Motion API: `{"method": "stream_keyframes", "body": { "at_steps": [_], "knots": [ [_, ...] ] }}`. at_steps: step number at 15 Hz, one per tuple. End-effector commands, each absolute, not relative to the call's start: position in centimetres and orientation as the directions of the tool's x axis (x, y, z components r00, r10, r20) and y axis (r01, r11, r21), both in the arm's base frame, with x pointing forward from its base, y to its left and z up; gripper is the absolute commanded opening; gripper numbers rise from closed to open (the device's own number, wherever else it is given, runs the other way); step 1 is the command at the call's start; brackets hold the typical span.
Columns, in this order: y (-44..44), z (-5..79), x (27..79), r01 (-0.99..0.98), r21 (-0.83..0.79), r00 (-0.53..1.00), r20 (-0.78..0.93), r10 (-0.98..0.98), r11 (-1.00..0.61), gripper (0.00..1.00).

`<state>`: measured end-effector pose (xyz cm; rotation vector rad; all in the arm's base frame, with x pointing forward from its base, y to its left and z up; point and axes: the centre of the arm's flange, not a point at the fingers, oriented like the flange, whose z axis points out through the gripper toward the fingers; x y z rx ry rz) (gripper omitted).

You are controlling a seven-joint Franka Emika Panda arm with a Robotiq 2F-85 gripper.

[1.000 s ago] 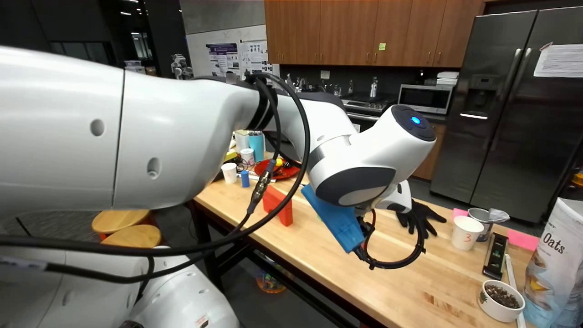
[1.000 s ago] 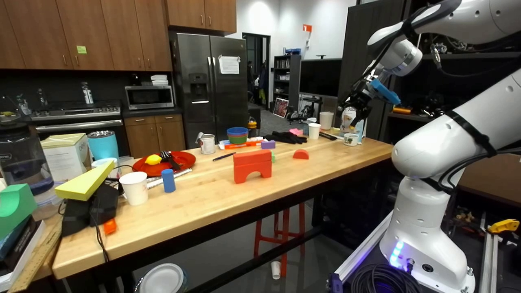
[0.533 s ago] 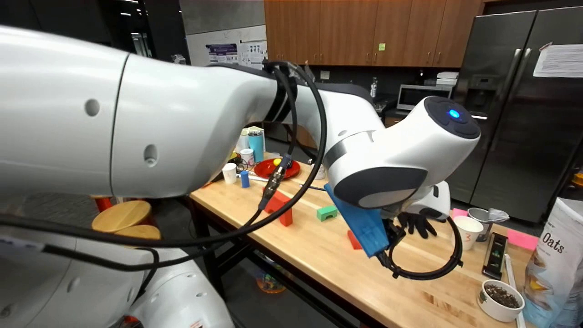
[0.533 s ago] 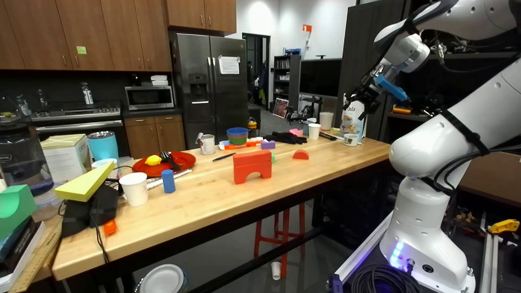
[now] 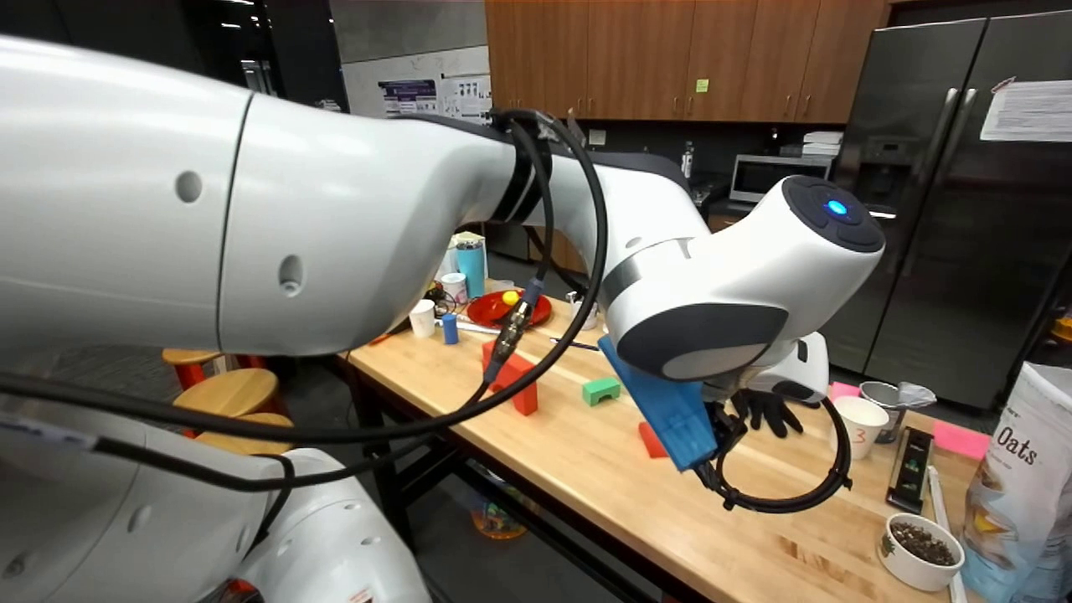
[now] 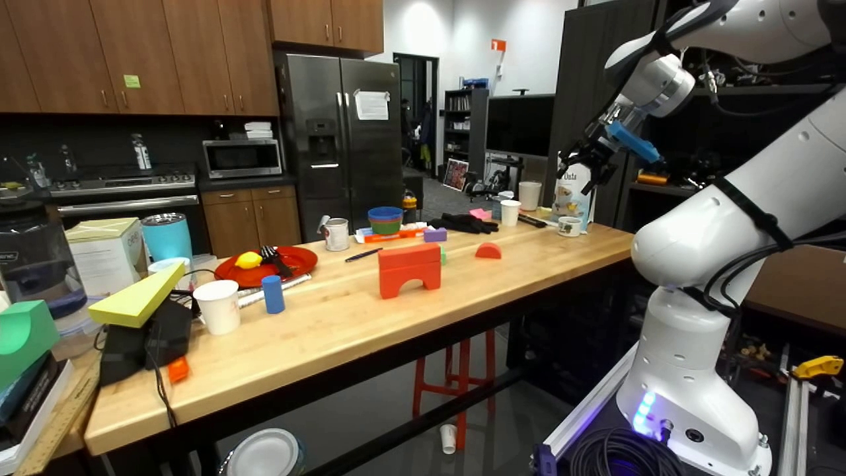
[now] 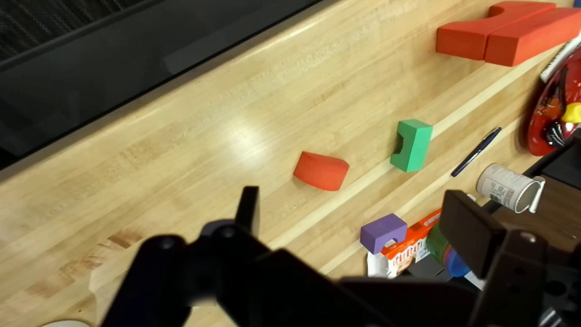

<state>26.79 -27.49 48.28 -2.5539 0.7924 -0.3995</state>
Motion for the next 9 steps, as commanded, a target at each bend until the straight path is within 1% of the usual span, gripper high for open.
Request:
{"method": "stream_keyframes", "body": {
  "at_steps": [1,5,9],
  "knots": [
    [-27.5,48.3,26.8,-0.465,-0.483,0.795,0.142,-0.590,-0.742,1.00],
    [-27.5,48.3,26.8,-0.465,-0.483,0.795,0.142,-0.590,-0.742,1.00],
    [-30.3,50.4,28.1,-0.466,-0.406,0.798,0.192,-0.571,-0.786,1.00]
  ]
}}
